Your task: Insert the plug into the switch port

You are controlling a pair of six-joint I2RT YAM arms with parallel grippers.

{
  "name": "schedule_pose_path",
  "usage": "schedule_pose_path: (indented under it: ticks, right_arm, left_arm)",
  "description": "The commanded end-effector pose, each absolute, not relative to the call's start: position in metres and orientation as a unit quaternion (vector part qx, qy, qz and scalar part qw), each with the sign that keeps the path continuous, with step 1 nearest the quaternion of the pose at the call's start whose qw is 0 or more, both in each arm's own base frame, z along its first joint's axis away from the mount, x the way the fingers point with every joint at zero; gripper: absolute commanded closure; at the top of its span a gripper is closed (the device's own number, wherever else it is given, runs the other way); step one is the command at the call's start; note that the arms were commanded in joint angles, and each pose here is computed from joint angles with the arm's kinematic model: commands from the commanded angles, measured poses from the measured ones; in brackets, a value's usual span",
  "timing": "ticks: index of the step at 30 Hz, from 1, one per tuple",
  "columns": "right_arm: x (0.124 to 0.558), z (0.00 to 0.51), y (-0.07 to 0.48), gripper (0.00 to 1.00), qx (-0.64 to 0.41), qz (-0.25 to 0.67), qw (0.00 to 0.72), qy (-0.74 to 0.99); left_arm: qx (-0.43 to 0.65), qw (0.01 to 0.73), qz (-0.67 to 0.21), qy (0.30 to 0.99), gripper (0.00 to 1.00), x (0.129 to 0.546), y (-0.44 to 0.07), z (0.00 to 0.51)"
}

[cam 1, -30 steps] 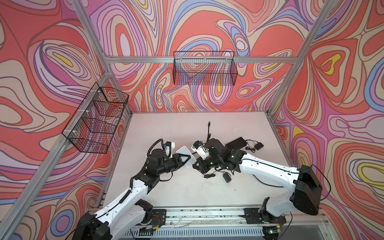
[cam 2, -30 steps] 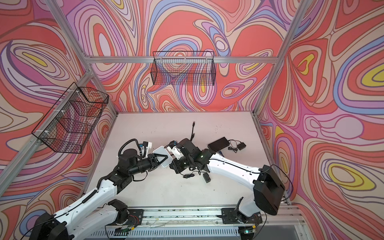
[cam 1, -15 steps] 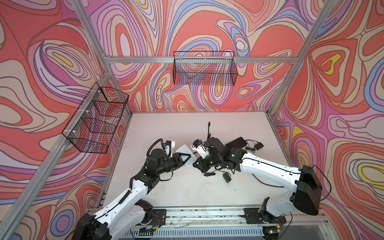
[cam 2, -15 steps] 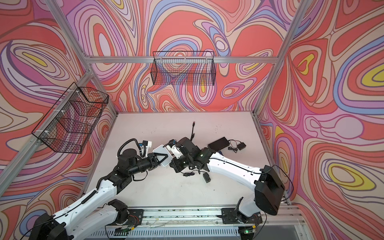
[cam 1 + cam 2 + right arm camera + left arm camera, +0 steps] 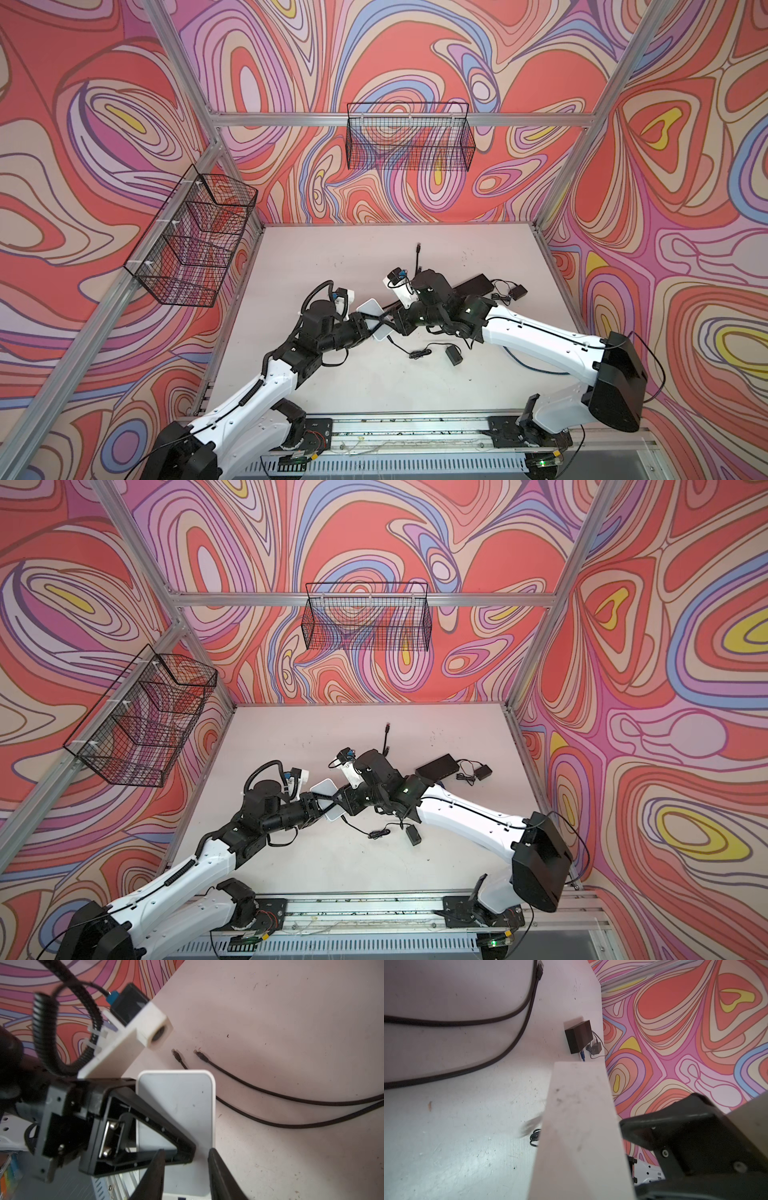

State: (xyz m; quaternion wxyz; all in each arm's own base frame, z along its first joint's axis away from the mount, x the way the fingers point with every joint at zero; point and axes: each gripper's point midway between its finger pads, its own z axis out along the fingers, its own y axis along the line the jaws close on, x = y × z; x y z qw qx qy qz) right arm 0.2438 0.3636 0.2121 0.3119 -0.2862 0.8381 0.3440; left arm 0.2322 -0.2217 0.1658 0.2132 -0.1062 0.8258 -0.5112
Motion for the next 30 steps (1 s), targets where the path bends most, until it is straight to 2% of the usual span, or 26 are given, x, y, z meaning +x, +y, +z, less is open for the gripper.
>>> schedule_pose_path:
  ticks: [1,7,18,25,30]
  right_arm:
    - [0.245,0.214,0.352,0.59,-0.262,0.346,0.338,0.835]
    - [0.237,0.203,0.323,0.5,-0.242,0.318,0.346,0.849]
    - [0.233,0.162,0.306,0.47,-0.218,0.282,0.313,0.88]
    - [0.237,0.133,0.31,0.47,-0.217,0.257,0.281,0.899]
    - [0.241,0.122,0.316,0.47,-0.219,0.249,0.27,0.904]
  left_arm:
    - [-0.115,0.208,-0.502,0.831,0.88,0.231,-0.219,0.162]
    - [-0.155,0.207,-0.482,0.837,0.87,0.231,-0.208,0.139]
    - [-0.288,0.232,-0.437,0.82,0.86,0.222,-0.164,0.077]
    - [-0.319,0.241,-0.417,0.816,0.77,0.212,-0.146,0.058]
    - [-0.323,0.235,-0.411,0.819,0.77,0.209,-0.145,0.049]
